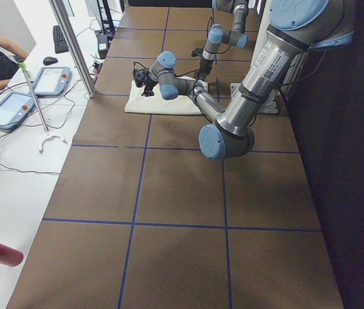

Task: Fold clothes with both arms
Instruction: 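Push the folded shirt farther from the robot with both grippers, straightening it, then move the left gripper to the shirt's near corner beside the right gripper, then grasp the near edge with both grippers and fold it toward the far edge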

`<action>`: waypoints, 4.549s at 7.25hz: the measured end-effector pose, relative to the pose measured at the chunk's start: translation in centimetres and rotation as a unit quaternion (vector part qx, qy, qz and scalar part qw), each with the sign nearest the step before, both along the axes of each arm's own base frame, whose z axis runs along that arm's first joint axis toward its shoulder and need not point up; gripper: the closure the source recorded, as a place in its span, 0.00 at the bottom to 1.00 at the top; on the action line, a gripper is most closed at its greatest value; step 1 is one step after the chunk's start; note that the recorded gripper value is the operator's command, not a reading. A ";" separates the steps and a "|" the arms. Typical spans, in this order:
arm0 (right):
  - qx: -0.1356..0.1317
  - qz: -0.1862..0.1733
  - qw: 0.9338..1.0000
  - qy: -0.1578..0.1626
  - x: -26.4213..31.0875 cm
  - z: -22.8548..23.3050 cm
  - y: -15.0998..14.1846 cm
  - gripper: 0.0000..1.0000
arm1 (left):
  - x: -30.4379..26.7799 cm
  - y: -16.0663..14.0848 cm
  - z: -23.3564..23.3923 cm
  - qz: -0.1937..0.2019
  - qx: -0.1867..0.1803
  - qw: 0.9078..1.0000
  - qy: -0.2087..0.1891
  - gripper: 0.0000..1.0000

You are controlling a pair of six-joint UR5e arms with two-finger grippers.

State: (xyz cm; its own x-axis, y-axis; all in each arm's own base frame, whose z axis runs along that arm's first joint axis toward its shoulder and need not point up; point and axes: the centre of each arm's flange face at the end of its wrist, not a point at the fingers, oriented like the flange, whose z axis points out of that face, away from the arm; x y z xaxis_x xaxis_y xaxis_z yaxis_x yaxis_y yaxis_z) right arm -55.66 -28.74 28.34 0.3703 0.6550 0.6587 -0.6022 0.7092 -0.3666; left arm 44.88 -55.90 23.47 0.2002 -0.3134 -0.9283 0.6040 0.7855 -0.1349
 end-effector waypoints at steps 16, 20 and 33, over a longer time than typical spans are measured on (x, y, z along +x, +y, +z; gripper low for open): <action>-0.002 -0.021 1.000 -0.006 2.6 0.3 3.4 1.00 | -1.3 11.7 1.6 0.038 -0.035 0.997 0.054 0.44; -0.001 -0.021 1.000 -0.006 2.7 0.3 3.5 1.00 | 5.5 29.7 6.5 0.103 -0.107 0.988 0.050 0.43; 0.011 -0.035 0.999 -0.033 6.1 -1.3 6.4 1.00 | 5.1 38.7 0.6 0.101 -0.136 0.982 0.089 1.00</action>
